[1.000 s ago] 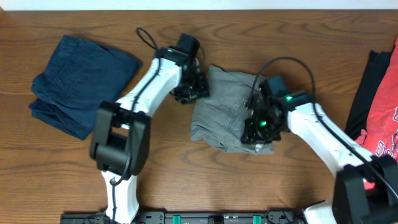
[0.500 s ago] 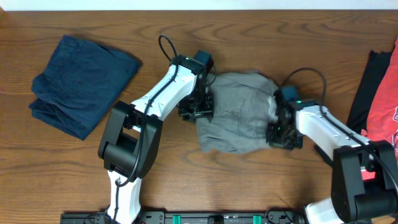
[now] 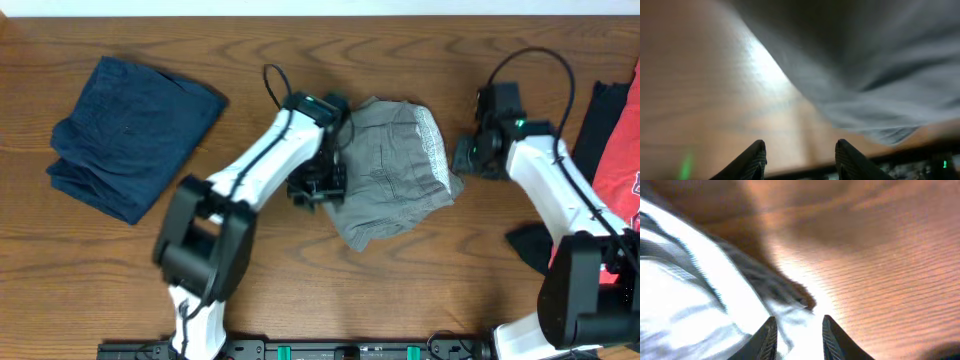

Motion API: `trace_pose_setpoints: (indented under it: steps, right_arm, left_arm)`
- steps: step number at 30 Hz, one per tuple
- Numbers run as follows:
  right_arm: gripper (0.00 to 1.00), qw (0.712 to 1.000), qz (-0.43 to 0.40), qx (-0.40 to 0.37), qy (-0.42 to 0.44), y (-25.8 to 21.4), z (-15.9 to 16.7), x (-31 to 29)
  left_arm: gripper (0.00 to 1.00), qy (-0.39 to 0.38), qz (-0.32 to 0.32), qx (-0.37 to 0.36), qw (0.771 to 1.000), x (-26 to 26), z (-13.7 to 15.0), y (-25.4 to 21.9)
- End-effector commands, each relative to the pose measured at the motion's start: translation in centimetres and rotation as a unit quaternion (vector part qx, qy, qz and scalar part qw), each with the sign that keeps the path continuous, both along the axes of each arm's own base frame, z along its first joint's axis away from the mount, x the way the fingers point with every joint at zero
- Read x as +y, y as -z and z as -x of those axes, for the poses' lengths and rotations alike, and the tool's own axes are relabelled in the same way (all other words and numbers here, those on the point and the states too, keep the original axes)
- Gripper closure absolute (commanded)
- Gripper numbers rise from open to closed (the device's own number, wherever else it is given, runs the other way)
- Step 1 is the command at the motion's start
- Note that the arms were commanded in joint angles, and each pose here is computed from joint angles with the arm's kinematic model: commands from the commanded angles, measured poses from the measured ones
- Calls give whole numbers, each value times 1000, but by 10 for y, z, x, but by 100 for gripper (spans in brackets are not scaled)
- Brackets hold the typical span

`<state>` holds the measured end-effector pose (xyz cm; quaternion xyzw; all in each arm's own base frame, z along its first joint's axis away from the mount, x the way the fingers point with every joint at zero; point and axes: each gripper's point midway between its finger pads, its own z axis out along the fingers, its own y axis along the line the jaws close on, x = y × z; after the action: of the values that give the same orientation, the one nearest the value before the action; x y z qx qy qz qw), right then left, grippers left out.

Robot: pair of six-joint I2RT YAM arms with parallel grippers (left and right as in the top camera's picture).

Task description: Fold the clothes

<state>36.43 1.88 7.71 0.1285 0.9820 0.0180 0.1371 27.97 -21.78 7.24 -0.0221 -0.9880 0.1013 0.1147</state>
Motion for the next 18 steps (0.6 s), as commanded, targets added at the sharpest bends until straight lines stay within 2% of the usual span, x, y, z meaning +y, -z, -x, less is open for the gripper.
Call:
trace_pose_setpoints:
  steps: [1, 2, 3, 5, 8, 10, 14, 18]
  right_arm:
    - [71, 994, -85, -34, -61, -41, -9, 34]
    - [71, 992, -101, -36, -73, -44, -9, 41]
    - [72, 982, -149, -45, -110, -55, -7, 60]
    - [73, 970, -195, -55, -131, -64, -7, 77]
    - [78, 963, -203, -81, -155, -68, -17, 91]
    - [81, 960, -202, -95, -171, -68, -24, 99]
    - [83, 951, -206, -109, -201, -60, -35, 122]
    - [85, 947, -207, -111, -221, -45, -43, 141]
  left_arm:
    - [48, -47, -13, -180, 982, 32, -69, -53]
    - [48, -54, -11, -199, 978, 34, -78, -57]
    - [46, -69, 0, -248, 966, 37, -101, -70]
    - [44, -72, 23, -306, 949, 38, -131, -85]
    - [44, -83, 45, -367, 926, 38, -170, -92]
    - [44, -87, 50, -376, 921, 37, -182, -87]
    - [44, -83, 45, -350, 932, 32, -187, -52]
    - [44, -72, 56, -286, 954, 21, -176, -7]
